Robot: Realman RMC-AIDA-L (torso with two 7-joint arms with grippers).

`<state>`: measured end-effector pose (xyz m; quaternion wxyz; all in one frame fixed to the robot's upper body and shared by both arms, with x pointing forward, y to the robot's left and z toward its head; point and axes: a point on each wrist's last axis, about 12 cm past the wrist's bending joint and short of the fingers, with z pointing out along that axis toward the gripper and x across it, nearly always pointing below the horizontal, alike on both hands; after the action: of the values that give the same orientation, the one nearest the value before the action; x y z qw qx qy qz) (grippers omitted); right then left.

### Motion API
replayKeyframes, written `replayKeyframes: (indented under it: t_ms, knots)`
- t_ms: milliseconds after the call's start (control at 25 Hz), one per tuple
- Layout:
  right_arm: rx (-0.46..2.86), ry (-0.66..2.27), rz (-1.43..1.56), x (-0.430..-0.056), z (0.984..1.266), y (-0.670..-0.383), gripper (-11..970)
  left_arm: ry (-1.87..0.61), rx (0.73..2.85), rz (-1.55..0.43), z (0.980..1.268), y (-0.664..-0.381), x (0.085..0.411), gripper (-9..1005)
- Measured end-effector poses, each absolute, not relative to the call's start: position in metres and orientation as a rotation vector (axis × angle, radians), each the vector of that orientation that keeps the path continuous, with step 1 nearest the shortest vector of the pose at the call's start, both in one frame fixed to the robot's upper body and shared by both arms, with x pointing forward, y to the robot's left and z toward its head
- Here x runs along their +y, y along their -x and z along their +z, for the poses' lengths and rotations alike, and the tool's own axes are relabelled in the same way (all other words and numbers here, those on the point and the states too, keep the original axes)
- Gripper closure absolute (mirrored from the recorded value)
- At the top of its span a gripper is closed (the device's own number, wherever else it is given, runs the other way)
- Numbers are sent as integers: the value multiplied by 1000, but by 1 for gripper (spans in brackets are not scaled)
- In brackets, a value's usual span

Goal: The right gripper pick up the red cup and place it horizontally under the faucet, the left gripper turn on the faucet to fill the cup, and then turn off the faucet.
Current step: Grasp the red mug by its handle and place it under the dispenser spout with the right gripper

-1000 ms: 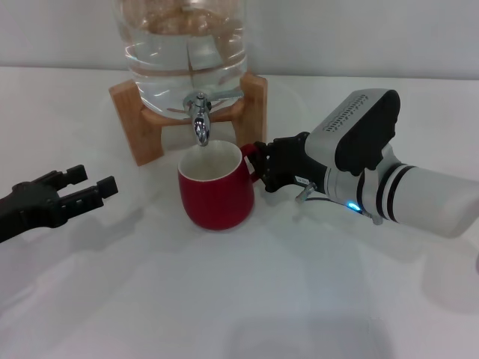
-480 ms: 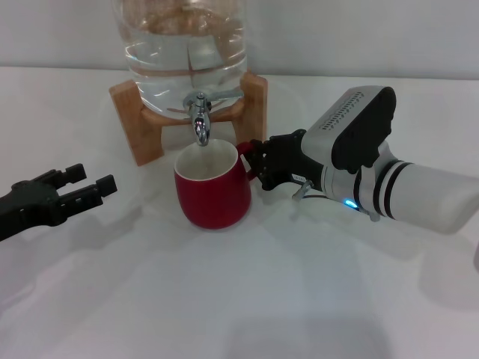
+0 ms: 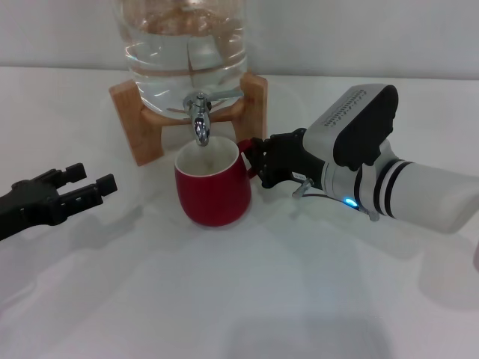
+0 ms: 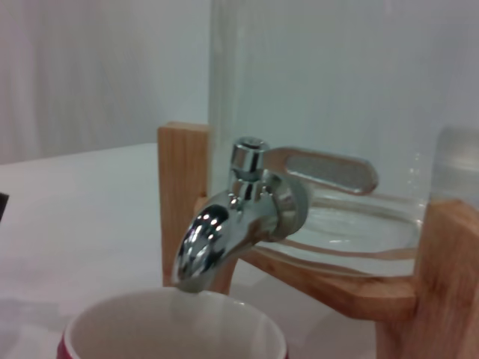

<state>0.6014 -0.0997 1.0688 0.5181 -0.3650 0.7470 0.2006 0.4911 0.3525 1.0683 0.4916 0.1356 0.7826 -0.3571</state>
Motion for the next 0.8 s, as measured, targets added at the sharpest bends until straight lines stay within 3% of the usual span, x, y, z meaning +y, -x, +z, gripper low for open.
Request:
replayKeyframes:
  t_ms: [800]
  knots:
    - [1792, 895, 483, -96, 1069, -601, 780, -325, 1899, -871, 1069, -492, 352, 109]
